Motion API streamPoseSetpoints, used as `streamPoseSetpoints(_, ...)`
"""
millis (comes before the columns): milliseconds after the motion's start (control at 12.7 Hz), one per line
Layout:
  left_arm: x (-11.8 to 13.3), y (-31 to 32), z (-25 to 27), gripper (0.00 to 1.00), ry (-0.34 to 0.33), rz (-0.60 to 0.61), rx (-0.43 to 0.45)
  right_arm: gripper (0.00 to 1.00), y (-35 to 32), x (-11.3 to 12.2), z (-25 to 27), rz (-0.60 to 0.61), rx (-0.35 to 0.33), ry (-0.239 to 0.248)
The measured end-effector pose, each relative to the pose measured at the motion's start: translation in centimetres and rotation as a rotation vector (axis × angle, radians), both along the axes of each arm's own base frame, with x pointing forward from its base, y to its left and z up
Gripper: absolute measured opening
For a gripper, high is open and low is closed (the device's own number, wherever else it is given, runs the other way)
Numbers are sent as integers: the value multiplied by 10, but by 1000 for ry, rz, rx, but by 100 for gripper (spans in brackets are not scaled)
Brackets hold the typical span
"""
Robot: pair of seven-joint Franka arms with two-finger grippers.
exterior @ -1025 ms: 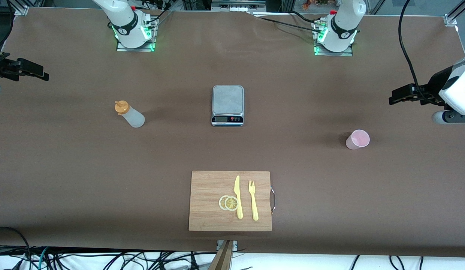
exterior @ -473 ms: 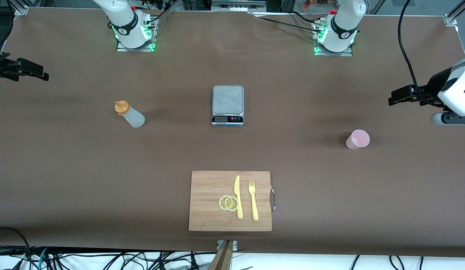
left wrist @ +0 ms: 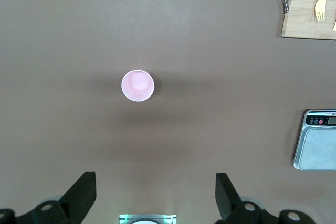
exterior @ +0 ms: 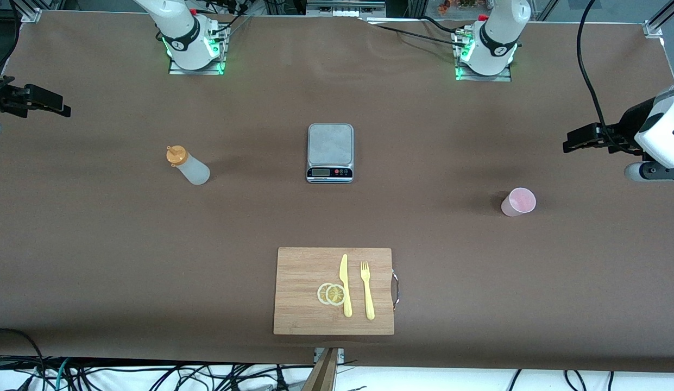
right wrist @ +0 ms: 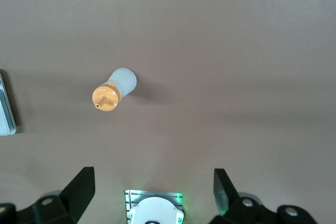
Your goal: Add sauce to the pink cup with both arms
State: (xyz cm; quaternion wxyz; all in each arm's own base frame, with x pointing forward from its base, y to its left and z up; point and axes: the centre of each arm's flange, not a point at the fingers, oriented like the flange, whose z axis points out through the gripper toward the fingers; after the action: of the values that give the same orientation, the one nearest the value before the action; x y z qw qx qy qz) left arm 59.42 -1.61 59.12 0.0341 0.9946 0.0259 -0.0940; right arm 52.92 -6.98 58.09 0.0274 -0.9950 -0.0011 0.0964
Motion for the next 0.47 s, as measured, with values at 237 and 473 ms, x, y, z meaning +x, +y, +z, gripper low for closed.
streamPoseSetpoints(237,1,0,-3,100,5,-1,0,100,0,0,0,0,0,0)
streamPoseSetpoints(473,5,8,-14,100,24,14,2,100,0,0,0,0,0,0)
